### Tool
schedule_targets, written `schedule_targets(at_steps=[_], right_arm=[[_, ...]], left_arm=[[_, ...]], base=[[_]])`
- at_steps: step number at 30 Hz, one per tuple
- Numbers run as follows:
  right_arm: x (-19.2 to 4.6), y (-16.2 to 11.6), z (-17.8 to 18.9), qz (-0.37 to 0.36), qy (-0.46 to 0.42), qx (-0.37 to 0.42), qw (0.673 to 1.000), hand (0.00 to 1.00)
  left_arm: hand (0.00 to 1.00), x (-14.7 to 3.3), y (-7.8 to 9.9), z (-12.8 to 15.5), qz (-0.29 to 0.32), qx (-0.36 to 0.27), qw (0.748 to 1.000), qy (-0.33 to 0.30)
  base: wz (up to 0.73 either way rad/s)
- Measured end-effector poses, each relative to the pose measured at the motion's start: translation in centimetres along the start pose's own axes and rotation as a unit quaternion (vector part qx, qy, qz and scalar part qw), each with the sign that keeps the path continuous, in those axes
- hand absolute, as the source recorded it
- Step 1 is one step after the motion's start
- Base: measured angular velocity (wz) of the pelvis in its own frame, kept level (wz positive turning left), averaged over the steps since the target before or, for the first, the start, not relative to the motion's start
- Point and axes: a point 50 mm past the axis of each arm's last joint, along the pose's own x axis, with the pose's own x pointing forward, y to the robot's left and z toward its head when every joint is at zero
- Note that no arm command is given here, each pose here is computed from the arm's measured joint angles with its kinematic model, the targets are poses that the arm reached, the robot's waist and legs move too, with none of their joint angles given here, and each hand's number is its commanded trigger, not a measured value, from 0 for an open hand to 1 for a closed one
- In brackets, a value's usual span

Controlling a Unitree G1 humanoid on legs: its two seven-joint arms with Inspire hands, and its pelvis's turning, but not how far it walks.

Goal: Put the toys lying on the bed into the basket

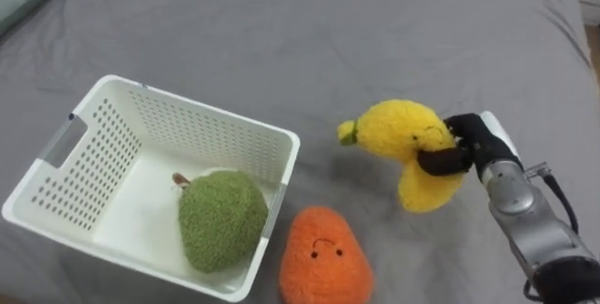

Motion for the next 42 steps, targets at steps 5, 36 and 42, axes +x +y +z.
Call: schedule_targets(at_steps=[5,36,42], right_arm=[[-1.6,0.5,2.4,0.007,-0.071,0.006,0.997,1.00],[-6.0,4.2,12.8,0.090,-0.277,0.013,0.957,1.00],[-6.2,5.5,14.3,0.112,-0.283,0.021,0.952,1.00]], left_arm=[[0.00,-0.2,-0.5,-0.2,-0.007,-0.004,1.000,0.000],[0.00,-0.7,-1.6,0.0,-0.019,0.013,1.000,-0.014],[0.00,-0.8,-2.2,-0.2,-0.026,0.015,1.000,-0.001]], base=[[0.00],[-0.01],[0.11]])
